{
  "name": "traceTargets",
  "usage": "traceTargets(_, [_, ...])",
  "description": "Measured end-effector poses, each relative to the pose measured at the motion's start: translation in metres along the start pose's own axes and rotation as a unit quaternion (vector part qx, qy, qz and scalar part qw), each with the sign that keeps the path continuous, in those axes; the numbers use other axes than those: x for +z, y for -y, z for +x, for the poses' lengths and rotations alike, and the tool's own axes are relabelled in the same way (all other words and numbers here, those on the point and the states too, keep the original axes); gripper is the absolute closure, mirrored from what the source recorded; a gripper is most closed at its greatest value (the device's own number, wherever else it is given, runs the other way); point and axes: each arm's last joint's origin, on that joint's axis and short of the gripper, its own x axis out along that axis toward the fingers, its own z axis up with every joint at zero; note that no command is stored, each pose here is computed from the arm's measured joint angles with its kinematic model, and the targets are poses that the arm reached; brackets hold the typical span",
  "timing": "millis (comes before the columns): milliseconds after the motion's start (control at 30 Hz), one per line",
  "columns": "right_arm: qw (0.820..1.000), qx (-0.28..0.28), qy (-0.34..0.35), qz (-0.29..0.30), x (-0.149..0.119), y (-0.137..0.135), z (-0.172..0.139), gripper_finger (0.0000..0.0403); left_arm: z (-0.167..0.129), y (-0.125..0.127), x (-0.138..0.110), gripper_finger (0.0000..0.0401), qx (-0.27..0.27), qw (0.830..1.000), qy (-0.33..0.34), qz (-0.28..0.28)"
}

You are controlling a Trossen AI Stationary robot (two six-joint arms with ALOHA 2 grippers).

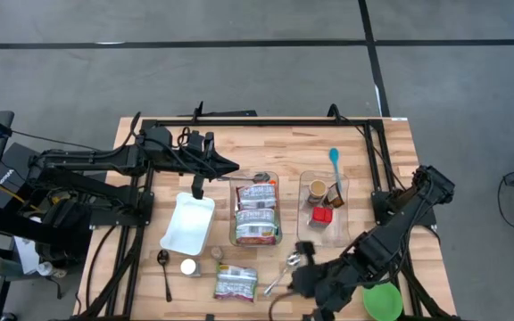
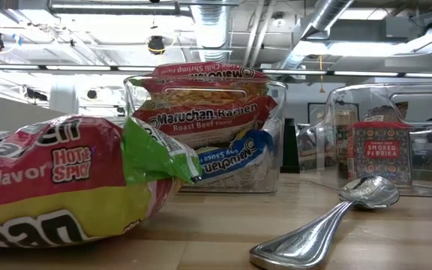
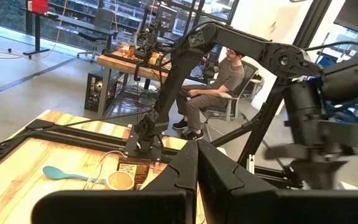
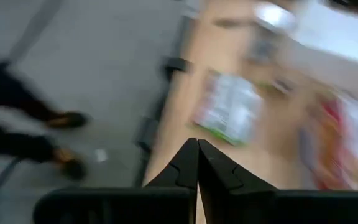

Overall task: Pick & Place Food Item
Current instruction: Put the green noodle pack into the left transparent bin

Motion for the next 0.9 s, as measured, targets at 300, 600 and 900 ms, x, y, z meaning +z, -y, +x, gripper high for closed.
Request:
traceTargets(300, [0.992,0.099,0.026,-0.071,0.022,0.033,0.009,0.0403,0.0,0.0,0.0,0.0401,0.0,1.0,0.0,0.0])
traceTargets(600, [0.99,0.113,0.018,-0.081,0.03,0.07,0.015,0.0403,0.0,0.0,0.0,0.0401,0.0,1.0,0.0,0.0])
traceTargets(900, [0.996,0.074,-0.005,-0.049,0.032,0.11,0.019,0.0403,0.0,0.001,0.002,0.0401,-0.003,1.0,0.012,0.001])
